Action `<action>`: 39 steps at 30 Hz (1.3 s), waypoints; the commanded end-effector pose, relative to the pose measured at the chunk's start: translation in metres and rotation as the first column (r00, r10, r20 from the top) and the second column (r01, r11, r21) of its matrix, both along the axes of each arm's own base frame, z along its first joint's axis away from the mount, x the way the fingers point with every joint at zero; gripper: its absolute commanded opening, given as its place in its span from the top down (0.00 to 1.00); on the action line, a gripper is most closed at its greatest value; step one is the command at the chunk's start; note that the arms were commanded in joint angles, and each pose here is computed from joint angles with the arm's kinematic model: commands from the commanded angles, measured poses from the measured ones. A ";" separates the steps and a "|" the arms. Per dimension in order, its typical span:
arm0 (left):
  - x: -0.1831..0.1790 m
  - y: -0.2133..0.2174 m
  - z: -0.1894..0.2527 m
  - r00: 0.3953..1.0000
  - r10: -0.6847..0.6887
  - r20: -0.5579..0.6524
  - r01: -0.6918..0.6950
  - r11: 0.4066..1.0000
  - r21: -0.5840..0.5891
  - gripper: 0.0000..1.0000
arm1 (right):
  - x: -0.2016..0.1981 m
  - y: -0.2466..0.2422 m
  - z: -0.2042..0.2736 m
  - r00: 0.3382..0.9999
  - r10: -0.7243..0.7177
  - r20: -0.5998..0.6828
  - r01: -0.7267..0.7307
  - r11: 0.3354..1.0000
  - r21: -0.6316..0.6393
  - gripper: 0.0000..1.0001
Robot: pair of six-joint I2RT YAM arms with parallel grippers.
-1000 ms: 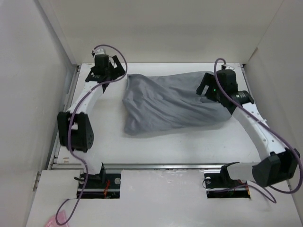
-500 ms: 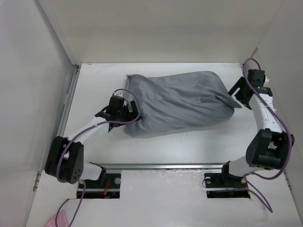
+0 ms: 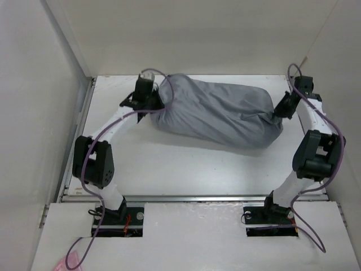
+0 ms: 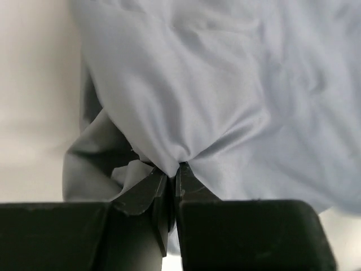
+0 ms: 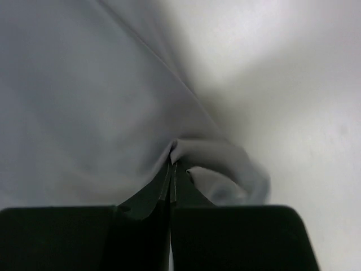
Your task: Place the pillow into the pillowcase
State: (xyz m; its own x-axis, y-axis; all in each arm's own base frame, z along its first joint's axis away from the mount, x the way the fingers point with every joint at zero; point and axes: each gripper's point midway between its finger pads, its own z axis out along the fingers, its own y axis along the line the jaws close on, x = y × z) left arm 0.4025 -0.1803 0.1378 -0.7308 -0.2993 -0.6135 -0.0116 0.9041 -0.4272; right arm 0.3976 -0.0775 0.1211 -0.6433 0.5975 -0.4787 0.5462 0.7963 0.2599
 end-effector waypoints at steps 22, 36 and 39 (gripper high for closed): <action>-0.088 0.124 -0.080 0.832 0.497 -0.247 -0.455 0.866 0.209 0.00 | -0.061 -0.002 -0.086 0.991 -0.067 -0.114 0.085 0.982 0.170 0.57; -0.030 0.147 0.107 0.795 0.577 0.186 -0.582 0.812 -0.032 0.00 | -0.060 0.002 0.130 0.903 0.052 0.427 -0.017 0.996 -0.086 0.17; -0.016 0.138 0.112 0.814 0.534 0.229 -0.535 0.842 -0.066 0.00 | -0.053 0.022 0.135 0.891 0.138 0.432 -0.069 0.983 -0.172 0.12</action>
